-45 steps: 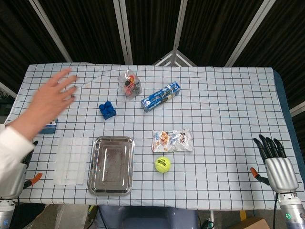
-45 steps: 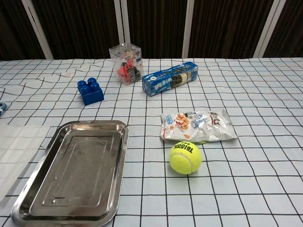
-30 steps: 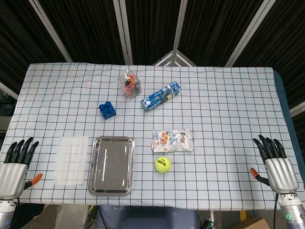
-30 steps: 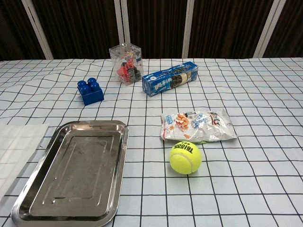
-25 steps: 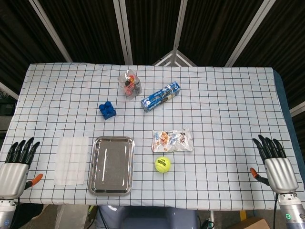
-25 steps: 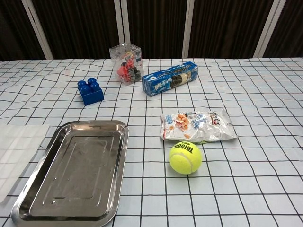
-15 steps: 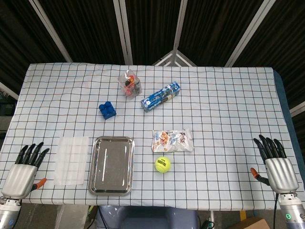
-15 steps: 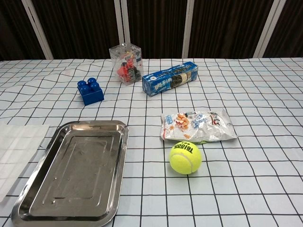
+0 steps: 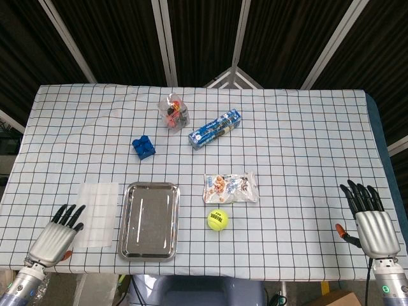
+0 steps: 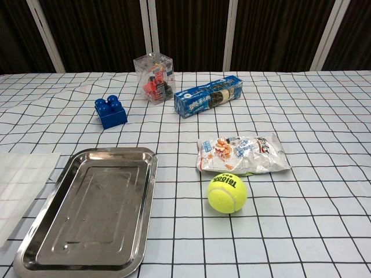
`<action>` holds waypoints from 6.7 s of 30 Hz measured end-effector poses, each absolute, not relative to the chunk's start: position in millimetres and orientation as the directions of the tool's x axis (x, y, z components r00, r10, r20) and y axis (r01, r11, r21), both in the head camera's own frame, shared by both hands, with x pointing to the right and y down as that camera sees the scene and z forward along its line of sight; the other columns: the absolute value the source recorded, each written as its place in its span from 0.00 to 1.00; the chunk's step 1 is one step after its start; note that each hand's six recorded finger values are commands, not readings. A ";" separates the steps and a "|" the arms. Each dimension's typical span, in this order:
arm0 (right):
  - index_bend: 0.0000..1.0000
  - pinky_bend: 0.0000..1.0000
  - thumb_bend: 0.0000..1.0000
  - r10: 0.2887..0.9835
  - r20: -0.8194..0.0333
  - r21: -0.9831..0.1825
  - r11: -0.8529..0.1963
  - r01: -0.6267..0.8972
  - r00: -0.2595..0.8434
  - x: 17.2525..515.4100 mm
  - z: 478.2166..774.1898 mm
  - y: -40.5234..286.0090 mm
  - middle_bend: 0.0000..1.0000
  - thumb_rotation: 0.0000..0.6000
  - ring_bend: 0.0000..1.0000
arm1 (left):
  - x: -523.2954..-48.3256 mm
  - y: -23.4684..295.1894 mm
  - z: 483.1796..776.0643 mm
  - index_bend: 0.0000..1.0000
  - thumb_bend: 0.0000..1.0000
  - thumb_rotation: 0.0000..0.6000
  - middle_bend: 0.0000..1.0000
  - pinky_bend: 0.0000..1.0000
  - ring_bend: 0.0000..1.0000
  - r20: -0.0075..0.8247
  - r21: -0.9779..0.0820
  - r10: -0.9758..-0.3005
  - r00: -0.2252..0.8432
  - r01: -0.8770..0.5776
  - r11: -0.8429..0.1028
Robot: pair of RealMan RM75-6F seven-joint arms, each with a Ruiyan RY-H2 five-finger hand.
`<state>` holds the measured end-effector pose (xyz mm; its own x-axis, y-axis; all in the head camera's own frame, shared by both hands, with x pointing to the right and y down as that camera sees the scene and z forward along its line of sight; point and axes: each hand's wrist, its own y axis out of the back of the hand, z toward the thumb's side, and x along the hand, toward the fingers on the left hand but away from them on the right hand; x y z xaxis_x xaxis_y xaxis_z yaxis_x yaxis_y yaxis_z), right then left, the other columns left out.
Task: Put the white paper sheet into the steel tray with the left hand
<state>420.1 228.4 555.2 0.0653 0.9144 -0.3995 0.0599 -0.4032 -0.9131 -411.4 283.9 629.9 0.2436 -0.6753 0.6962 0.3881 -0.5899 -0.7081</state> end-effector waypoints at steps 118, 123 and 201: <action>0.00 0.00 0.31 0.908 -0.417 -0.903 -0.418 0.096 0.026 425.6 556.5 228.8 0.00 1.00 0.00 | -240.0 257.9 582.1 0.57 0.52 1.00 0.03 0.00 0.00 0.341 -0.936 -0.625 0.702 0.189 -0.298; 0.00 0.00 0.31 0.908 -0.418 -0.903 -0.419 0.094 0.025 425.3 556.6 228.9 0.00 1.00 0.00 | -254.6 270.4 601.8 0.57 0.52 1.00 0.03 0.00 0.00 0.393 -0.917 -0.589 0.706 0.249 -0.313; 0.00 0.00 0.31 0.907 -0.419 -0.903 -0.420 0.095 0.028 424.5 557.2 229.3 0.00 1.00 0.00 | -264.4 258.0 636.1 0.19 0.23 1.00 0.00 0.00 0.00 0.419 -0.907 -0.410 0.810 0.387 -0.163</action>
